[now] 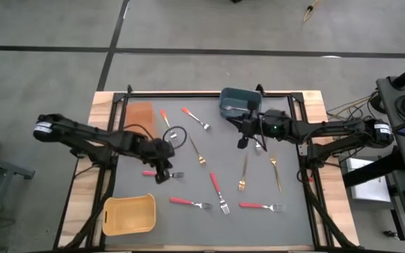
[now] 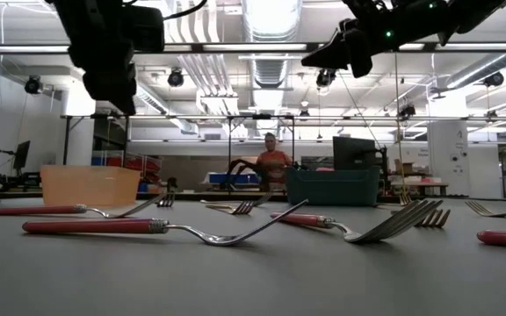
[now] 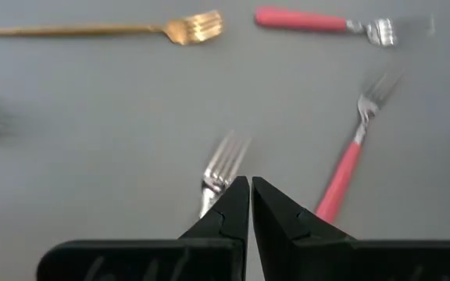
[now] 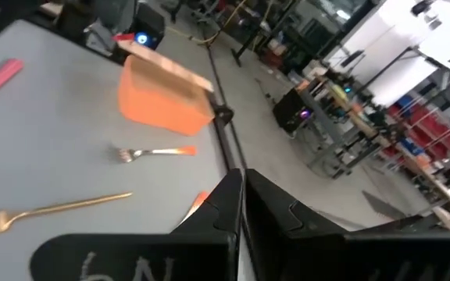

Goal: Sort silverware by color (type)
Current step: Put the pink fork into the yellow bin

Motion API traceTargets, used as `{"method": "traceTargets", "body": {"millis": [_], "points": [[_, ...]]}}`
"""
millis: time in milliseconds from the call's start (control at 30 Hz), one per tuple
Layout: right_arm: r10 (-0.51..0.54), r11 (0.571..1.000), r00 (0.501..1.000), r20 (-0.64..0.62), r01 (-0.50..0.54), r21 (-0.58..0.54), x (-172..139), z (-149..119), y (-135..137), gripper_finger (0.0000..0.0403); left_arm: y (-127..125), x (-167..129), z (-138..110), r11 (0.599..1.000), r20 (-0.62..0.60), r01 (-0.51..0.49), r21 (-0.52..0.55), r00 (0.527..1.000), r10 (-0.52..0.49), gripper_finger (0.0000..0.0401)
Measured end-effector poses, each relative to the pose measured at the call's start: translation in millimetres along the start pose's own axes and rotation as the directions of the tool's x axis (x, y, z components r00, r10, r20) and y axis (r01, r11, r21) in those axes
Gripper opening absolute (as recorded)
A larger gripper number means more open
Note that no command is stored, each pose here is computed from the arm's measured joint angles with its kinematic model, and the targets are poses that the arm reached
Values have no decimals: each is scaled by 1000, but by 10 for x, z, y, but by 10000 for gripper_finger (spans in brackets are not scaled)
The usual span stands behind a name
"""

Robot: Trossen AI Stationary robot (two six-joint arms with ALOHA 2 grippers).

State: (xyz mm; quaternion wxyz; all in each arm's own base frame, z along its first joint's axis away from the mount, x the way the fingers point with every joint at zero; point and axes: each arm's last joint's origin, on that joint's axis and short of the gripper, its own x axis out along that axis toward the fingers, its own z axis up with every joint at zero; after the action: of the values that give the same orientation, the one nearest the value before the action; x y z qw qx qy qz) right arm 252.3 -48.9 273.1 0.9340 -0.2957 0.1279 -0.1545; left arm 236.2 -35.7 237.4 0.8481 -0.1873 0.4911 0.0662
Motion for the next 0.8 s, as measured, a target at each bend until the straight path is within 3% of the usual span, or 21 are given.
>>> {"method": "traceTargets", "body": {"millis": [333, 800], "points": [[-35, 999, 999, -18, 35, 3, 19, -58, -95, 9, -193, 186, -126, 1000, -85, -3, -13, 996, 2, 0], [-61, 998, 998, 11, 61, -27, 21, -33, -126, 9, -253, 210, -169, 999, -102, -2, -52, 995, -3, 0]]}}
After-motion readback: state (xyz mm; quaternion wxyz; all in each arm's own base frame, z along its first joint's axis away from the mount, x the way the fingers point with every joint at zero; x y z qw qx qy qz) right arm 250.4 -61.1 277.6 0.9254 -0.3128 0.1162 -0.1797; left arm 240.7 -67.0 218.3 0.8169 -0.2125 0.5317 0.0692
